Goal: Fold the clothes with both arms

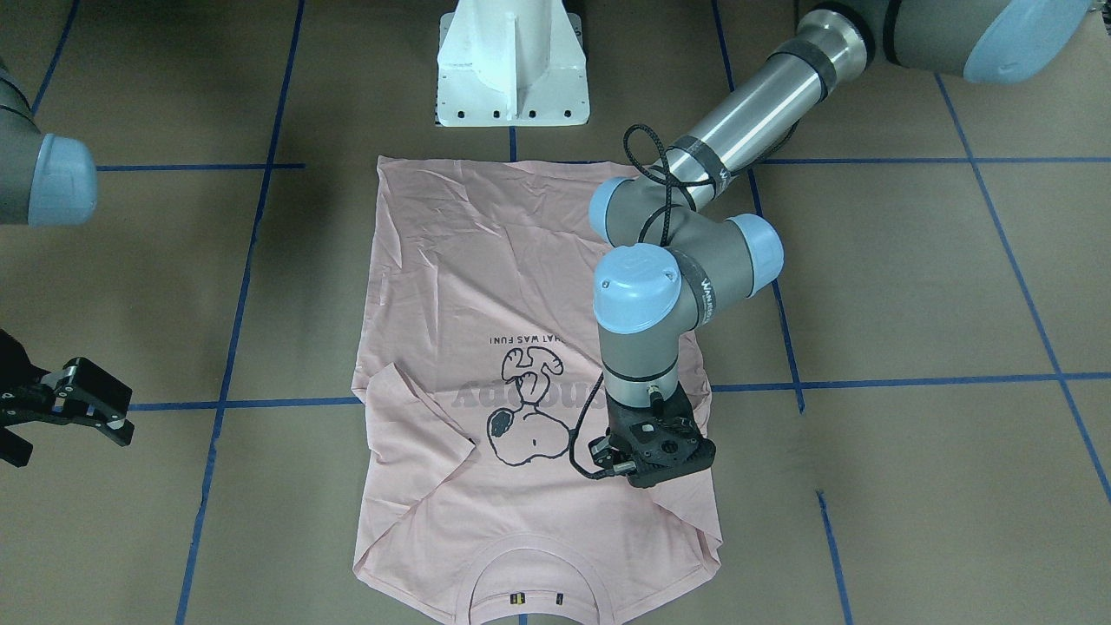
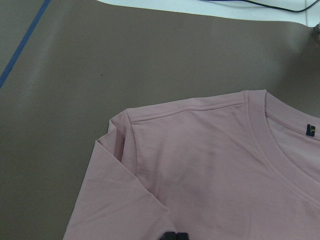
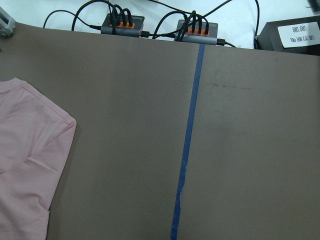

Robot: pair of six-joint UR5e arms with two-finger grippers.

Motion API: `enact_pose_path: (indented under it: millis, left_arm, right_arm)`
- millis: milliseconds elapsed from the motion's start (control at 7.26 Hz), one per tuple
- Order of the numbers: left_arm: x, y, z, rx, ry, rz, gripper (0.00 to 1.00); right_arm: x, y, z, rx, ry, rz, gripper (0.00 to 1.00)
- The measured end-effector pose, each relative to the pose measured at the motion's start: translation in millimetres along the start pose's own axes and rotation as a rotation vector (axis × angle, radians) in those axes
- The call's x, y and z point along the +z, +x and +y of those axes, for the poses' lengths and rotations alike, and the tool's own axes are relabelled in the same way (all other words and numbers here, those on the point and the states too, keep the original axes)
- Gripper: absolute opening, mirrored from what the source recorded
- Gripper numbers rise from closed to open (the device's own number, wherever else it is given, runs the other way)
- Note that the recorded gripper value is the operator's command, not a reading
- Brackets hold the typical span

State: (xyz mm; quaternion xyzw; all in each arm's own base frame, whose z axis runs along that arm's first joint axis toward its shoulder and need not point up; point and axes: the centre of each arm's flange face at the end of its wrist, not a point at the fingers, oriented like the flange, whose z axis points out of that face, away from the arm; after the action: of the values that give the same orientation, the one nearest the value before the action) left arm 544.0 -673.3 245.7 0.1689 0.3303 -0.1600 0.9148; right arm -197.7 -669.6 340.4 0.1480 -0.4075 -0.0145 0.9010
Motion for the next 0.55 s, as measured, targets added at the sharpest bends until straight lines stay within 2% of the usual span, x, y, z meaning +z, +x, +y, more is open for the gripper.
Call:
enact_pose_path:
  millis: [275, 413, 551]
  left_arm:
    - [-32.0, -6.5, 7.3, 0.104, 0.004, 0.088, 1.0]
    - [-54.0, -22.1, 18.9, 0.151, -0.012, 0.15, 1.0]
    - [-80.9, -46.7, 34.7, 0.179, -0.016, 0.211, 1.0]
  right_arm:
    - [-0.2, -17.1, 7.1, -0.012, 0.0, -0.017, 1.0]
    - [2.4, -36.8, 19.7, 0.01, -0.005, -0.035, 1.0]
    - [7.5, -67.7, 45.2, 0.069, -0.011, -0.053, 1.0]
